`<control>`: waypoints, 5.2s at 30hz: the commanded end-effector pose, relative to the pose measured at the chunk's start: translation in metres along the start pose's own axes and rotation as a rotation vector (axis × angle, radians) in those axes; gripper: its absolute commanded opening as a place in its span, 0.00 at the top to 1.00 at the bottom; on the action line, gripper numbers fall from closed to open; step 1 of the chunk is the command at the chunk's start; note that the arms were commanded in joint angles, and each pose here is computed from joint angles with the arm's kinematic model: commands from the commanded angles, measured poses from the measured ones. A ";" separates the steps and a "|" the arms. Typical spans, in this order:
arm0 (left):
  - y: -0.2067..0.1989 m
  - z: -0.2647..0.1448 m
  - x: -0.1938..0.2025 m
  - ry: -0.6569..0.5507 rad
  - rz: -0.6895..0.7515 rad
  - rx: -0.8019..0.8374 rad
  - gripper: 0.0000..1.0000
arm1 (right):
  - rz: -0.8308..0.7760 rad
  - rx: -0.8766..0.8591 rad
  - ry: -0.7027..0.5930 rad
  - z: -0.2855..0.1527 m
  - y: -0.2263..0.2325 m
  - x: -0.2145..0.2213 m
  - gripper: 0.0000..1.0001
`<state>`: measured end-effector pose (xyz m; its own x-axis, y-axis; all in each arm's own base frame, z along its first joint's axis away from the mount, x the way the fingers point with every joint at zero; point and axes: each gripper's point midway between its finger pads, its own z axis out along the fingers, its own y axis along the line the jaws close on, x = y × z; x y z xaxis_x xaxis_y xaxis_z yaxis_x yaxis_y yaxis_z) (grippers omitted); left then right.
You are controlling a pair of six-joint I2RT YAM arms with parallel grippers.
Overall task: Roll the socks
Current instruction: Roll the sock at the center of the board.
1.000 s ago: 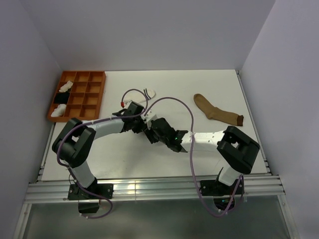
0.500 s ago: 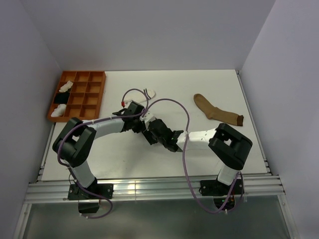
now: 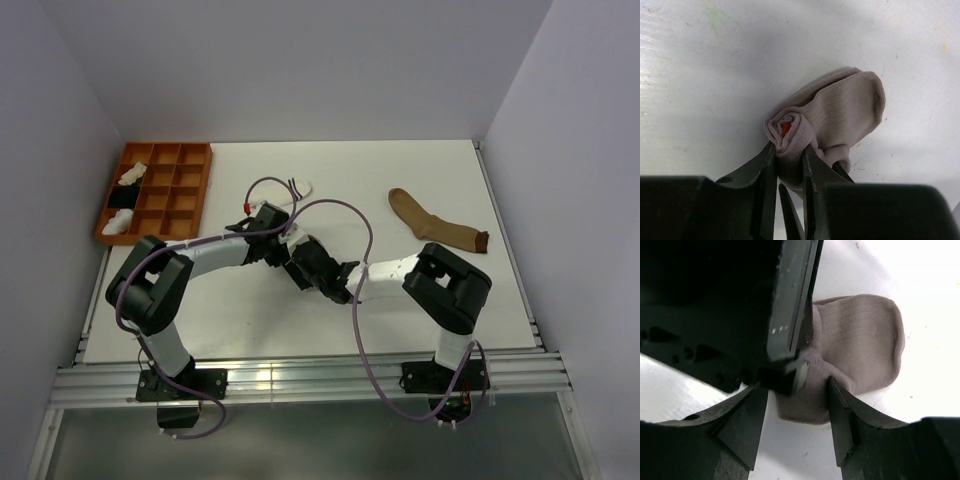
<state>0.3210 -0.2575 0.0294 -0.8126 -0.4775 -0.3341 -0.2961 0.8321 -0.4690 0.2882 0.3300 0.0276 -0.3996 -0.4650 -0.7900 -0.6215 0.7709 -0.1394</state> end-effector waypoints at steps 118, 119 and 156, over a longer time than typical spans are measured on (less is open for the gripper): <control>0.034 -0.003 0.029 0.010 0.086 -0.120 0.75 | 0.012 -0.080 -0.049 -0.026 0.014 -0.012 0.50; 0.033 -0.003 0.030 0.010 0.089 -0.118 0.75 | 0.008 -0.073 -0.045 -0.025 0.013 -0.010 0.50; 0.033 -0.002 0.033 0.030 0.101 -0.118 0.75 | -0.123 0.030 0.029 -0.011 0.013 0.012 0.46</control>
<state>0.3070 -0.2582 0.0305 -0.8071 -0.4544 -0.3770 -0.2698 0.8518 -0.4491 0.2685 0.3230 0.0329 -0.3280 -0.5485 -0.7691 -0.6378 0.7292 -0.2480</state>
